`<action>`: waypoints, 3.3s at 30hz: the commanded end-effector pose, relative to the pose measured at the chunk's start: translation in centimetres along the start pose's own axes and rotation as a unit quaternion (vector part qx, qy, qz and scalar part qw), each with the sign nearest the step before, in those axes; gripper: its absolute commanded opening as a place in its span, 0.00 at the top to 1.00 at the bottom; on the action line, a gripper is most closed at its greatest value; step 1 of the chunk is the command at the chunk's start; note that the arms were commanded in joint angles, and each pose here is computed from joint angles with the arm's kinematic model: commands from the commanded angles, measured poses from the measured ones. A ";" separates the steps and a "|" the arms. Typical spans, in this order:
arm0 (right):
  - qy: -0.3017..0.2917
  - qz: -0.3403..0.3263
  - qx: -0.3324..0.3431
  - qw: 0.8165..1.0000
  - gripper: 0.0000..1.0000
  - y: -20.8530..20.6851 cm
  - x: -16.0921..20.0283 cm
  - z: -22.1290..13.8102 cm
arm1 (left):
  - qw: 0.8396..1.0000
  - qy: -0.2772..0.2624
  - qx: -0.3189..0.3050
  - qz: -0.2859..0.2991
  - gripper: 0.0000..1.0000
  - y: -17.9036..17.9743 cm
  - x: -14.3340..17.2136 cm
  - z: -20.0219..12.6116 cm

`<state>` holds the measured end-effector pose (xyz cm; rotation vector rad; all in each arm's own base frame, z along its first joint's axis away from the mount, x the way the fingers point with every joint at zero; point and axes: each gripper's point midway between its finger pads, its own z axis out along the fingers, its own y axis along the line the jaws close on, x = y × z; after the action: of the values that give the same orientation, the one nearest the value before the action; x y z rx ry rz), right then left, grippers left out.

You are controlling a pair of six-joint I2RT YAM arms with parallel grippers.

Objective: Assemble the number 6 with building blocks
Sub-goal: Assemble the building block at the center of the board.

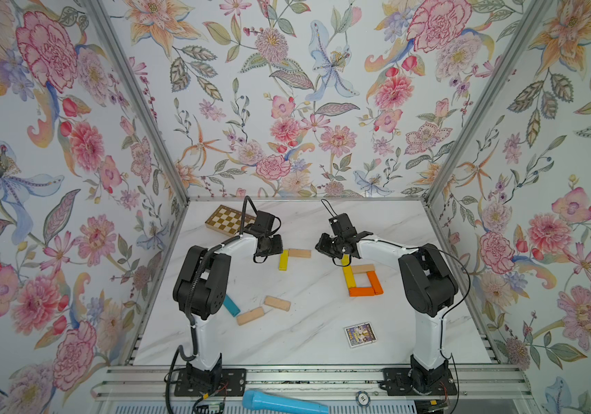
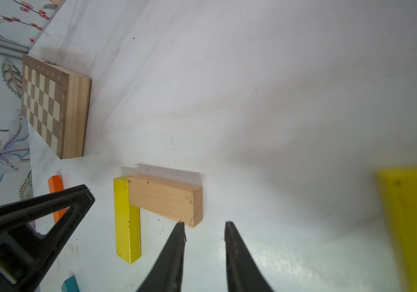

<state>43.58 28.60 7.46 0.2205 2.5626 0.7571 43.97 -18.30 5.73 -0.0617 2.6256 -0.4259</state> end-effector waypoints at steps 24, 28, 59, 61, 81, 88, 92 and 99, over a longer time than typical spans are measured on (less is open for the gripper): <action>-0.031 -0.043 -0.005 0.999 0.64 -0.7 0.1 -5.3 | 0.986 0.059 -0.076 0.137 0.53 -0.5 6.1 -0.1; -0.029 -0.045 -0.004 0.999 0.64 -0.7 0.1 -5.1 | 0.986 0.060 -0.069 0.138 0.53 -1.2 6.2 0.4; -0.028 -0.040 0.005 0.999 0.63 -1.9 0.0 -5.2 | 0.996 0.061 -0.058 0.026 0.43 -3.1 5.5 1.6; -0.028 -0.039 0.007 0.999 0.63 -2.1 0.1 -5.3 | 0.995 0.065 -0.069 0.028 0.45 -2.9 5.7 1.9; -0.020 -0.040 0.001 0.999 0.63 -2.7 0.6 -4.9 | 0.992 0.066 -0.076 0.082 0.70 -1.8 5.7 1.9; 0.000 -0.055 -0.003 0.998 0.63 -1.0 1.4 -3.8 | 0.992 0.066 -0.073 0.080 0.70 -1.5 5.6 2.1; 0.007 -0.059 -0.007 0.998 0.63 -0.3 1.9 -3.1 | 0.992 0.064 -0.072 0.081 0.69 -1.4 5.3 1.9; 0.011 -0.057 -0.007 0.998 0.63 -0.4 2.2 -2.9 | 0.992 0.063 -0.064 0.085 0.68 -1.8 4.9 2.1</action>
<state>40.11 27.41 8.65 0.0698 2.5595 0.7437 40.63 -21.57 2.30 0.1319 2.7440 -0.2164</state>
